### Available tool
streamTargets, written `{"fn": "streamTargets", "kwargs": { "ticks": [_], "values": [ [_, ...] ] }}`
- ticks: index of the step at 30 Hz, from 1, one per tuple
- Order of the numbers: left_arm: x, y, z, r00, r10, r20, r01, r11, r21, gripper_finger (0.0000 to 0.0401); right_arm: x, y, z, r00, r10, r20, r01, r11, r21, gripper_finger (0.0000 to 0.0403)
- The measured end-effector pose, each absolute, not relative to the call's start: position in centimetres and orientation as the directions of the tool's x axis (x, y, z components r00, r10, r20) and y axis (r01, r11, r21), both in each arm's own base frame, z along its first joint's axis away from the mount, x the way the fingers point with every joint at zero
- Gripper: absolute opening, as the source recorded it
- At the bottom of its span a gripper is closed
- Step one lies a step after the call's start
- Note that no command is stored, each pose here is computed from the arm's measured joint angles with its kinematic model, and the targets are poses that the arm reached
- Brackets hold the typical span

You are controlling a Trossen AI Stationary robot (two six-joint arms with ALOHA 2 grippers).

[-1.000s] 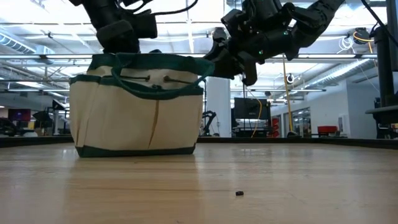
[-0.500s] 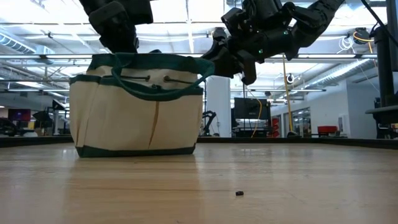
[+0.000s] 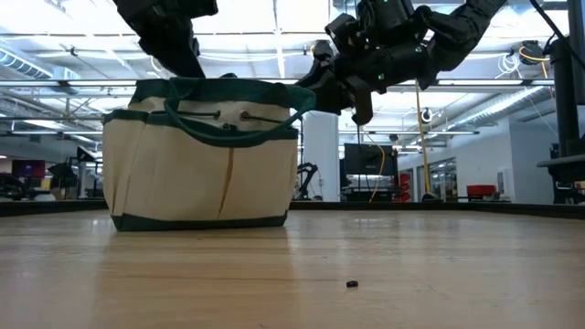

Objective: Pick & Place Garden tools in Gardening bag
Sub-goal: Adjust the gardening bag

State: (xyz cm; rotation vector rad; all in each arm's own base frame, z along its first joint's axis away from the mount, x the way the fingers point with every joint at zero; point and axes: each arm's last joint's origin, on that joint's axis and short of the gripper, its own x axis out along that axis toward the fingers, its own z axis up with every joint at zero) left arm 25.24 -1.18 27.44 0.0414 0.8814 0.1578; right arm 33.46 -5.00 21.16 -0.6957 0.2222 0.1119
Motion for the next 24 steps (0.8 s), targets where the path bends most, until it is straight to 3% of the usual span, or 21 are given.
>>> {"fn": "streamTargets", "kwargs": {
  "ticks": [16,24],
  "values": [
    [26.9,-0.5,25.1,0.548,0.205,-0.811,-0.113,0.979,0.171,0.0026,33.5,-5.0,21.3,0.974,0.028,-0.226,-0.164,0.777,-0.608,0.0112],
    [27.7,-0.8,25.5,0.624,0.142,-0.768,-0.026,0.987,0.161,0.0026,33.5,-5.0,21.3,0.974,0.028,-0.227,-0.164,0.777,-0.608,0.0112]
  ]
}}
